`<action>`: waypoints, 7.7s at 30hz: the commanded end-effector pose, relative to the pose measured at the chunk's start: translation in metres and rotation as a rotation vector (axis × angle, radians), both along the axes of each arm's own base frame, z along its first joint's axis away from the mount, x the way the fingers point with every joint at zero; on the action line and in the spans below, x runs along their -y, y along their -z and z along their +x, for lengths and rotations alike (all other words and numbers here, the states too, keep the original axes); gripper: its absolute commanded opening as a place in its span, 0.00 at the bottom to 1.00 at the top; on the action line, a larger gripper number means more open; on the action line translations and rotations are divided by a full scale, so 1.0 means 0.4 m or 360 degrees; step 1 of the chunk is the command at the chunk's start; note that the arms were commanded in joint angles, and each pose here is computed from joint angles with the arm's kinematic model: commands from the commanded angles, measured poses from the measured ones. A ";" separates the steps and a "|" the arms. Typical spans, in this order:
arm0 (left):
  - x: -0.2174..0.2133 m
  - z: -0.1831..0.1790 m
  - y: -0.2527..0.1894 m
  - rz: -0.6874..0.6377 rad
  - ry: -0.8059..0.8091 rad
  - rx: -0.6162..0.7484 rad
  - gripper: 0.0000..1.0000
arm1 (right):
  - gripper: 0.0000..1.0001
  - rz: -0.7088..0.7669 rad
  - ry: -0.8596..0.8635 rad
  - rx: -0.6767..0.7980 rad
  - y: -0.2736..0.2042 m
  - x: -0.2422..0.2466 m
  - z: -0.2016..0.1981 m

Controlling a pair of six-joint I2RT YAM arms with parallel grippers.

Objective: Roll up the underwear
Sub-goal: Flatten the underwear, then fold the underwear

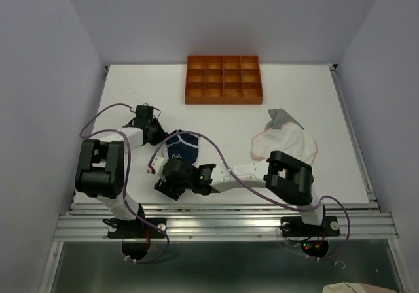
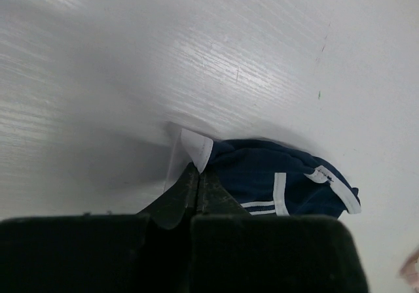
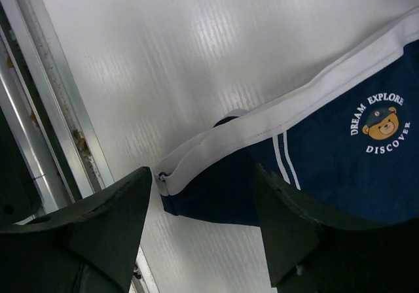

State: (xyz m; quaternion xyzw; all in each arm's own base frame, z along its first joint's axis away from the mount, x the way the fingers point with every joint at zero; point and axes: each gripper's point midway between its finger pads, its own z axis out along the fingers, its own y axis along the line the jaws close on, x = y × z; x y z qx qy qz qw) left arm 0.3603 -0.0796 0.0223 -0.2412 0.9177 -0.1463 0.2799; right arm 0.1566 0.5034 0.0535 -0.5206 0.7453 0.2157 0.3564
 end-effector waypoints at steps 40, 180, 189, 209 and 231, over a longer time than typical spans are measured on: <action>0.143 0.327 -0.736 -0.0230 0.0009 0.0890 0.00 | 0.01 0.0501 0.0728 0.0654 -0.670 0.506 0.608; 0.273 -0.320 -0.245 -0.0116 0.0272 0.0062 0.00 | 0.01 0.0404 0.1721 -0.0462 -0.140 0.588 0.337; 0.245 -0.213 -0.265 -0.0175 0.0228 0.0094 0.00 | 0.01 0.0431 0.1713 -0.0350 -0.198 0.556 0.437; 0.202 -0.050 -0.241 -0.0141 0.0139 0.0057 0.00 | 0.01 0.0456 0.1652 -0.0423 -0.171 0.486 0.609; 0.166 -0.016 -0.112 -0.0159 0.0090 -0.0239 0.00 | 0.09 0.0375 0.1679 -0.0509 -0.062 0.467 0.679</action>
